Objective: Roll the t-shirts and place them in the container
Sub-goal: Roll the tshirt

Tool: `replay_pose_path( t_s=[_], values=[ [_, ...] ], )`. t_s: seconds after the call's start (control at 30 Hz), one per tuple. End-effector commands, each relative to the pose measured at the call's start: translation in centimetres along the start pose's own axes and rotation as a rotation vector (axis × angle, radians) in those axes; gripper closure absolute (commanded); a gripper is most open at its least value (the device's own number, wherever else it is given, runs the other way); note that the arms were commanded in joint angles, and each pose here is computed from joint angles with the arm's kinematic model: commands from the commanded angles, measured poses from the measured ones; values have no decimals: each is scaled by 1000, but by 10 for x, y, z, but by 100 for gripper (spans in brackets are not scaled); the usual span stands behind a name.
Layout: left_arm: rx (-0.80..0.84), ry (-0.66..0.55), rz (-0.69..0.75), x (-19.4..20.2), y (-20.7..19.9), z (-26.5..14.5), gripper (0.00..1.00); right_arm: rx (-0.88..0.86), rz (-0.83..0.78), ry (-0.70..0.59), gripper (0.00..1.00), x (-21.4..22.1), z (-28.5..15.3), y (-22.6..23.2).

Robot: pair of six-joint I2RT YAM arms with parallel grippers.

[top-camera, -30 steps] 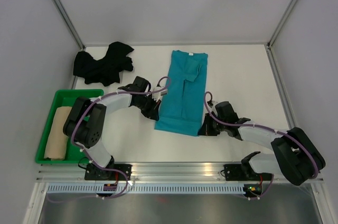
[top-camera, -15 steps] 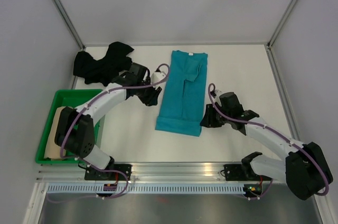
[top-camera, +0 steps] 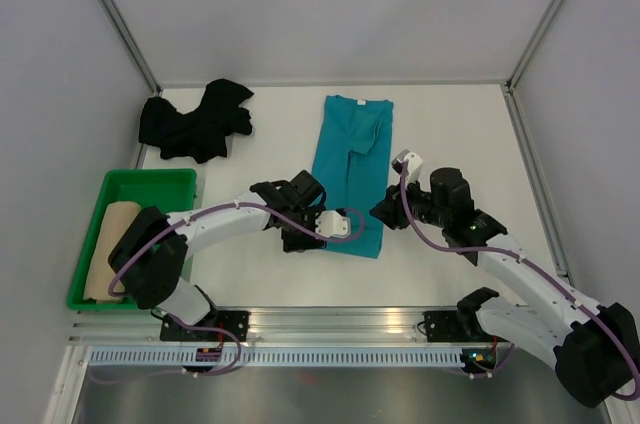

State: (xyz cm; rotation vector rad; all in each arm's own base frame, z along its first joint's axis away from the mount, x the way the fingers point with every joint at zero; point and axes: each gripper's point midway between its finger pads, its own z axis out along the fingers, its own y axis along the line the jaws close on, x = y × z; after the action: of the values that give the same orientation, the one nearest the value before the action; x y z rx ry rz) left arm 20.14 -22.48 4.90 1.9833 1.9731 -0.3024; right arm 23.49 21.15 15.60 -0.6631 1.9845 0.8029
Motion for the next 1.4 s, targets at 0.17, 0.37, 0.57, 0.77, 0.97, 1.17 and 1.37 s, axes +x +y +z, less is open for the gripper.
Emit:
replay_pose_path(
  t_s=[0.17, 0.37, 0.57, 0.77, 0.97, 1.17, 1.37],
  values=[
    [-39, 63, 151, 17, 6, 24, 40, -99, -80, -72, 60, -3, 3, 14],
    [-31, 71, 154, 26, 2, 37, 48, -113, -107, -101, 60, -6, -1, 17],
    [-45, 46, 119, 22, 4, 40, 85, -92, -182, -180, 60, -7, -9, 15],
    [16, 6, 50, 16, -4, 25, 98, -58, -334, -240, 60, -5, -16, 10],
    [95, -108, -114, 1, 0, -5, 98, -23, -489, -52, 61, 44, -2, 9],
    [139, -125, -142, 0, -9, -11, 98, -97, -666, 118, 57, 82, 15, 31],
    [139, -134, -170, 4, -3, -12, 98, -73, -832, 287, 52, 125, 25, 28]
  ],
)
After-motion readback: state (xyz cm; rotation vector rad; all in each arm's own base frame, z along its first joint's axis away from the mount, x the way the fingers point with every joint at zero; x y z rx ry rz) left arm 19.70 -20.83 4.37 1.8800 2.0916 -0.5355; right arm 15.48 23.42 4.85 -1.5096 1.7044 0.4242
